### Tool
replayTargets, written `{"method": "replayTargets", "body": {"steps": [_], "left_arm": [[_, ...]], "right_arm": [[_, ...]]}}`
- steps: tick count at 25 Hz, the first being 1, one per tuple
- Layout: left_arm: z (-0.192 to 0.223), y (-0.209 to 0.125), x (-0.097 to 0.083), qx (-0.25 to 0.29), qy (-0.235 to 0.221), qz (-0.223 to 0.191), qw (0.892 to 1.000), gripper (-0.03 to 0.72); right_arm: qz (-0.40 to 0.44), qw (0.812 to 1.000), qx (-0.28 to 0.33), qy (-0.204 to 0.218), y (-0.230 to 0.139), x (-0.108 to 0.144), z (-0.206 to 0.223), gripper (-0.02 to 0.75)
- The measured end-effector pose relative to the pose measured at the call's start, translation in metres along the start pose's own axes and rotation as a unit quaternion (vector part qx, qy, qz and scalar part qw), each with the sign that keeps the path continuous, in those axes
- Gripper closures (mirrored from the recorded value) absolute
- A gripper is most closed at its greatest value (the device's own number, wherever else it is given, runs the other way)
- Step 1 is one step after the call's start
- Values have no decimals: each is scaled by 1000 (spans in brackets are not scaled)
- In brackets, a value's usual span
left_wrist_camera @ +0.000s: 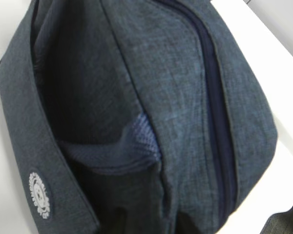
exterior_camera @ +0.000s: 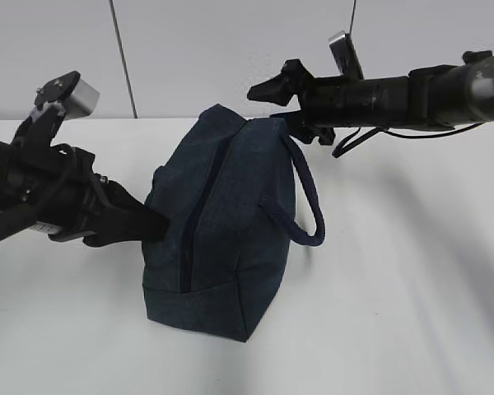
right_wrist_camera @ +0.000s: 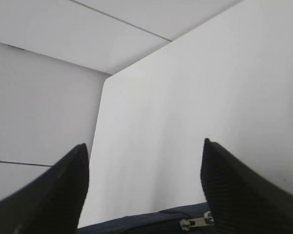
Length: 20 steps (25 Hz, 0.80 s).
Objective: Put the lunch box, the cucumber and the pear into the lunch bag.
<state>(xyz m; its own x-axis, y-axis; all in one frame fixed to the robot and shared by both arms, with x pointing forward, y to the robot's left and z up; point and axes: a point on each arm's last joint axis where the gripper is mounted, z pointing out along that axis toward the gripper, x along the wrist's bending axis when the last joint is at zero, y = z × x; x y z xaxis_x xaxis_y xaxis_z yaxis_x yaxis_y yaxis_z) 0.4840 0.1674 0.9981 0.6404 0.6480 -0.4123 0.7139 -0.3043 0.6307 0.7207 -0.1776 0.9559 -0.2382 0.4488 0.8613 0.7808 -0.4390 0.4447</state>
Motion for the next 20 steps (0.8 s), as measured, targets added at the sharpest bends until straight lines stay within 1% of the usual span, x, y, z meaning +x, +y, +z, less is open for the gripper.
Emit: {"method": "replayTargets", "body": {"steps": [3, 5, 6, 8, 10, 11, 13, 15, 16, 18, 20], "left_arm": [[1, -1, 0, 2, -2, -1, 1000, 355], [1, -1, -1, 7, -9, -2, 1000, 277], [1, -2, -2, 10, -16, -2, 1000, 256], [1, -3, -4, 17, -29, -2, 999, 238], [-1, -4, -6, 22, -38, 1, 999, 239], [-3, -4, -7, 23, -36, 5, 999, 247], [-12, -4, -7, 19, -21, 10, 1000, 277], [-24, -4, -6, 18, 8, 21, 1000, 293], [-31, -4, -6, 12, 26, 19, 999, 296], [-45, -3, -5, 6, 67, 19, 998, 300], [-59, -4, -6, 0, 106, 9, 994, 300]], "right_arm": [[-10, 1000, -13, 0, 13, 1, -15, 178], [-24, 999, -21, 9, 23, 7, -27, 177], [-33, 999, -22, 17, 27, 10, -33, 177], [-52, 998, -21, 38, 33, 19, -44, 177], [-71, 996, -11, 57, 36, 29, -53, 177], [-85, 995, -1, 58, 35, 34, -56, 180], [-136, 989, 33, 38, 33, 46, -63, 208], [-185, 980, 69, 8, 30, 59, -73, 238], [-208, 974, 85, -12, 29, 69, -81, 246], [-236, 964, 111, -53, 28, 82, -94, 255], [-249, 952, 134, -118, 27, 94, -111, 261]]}}
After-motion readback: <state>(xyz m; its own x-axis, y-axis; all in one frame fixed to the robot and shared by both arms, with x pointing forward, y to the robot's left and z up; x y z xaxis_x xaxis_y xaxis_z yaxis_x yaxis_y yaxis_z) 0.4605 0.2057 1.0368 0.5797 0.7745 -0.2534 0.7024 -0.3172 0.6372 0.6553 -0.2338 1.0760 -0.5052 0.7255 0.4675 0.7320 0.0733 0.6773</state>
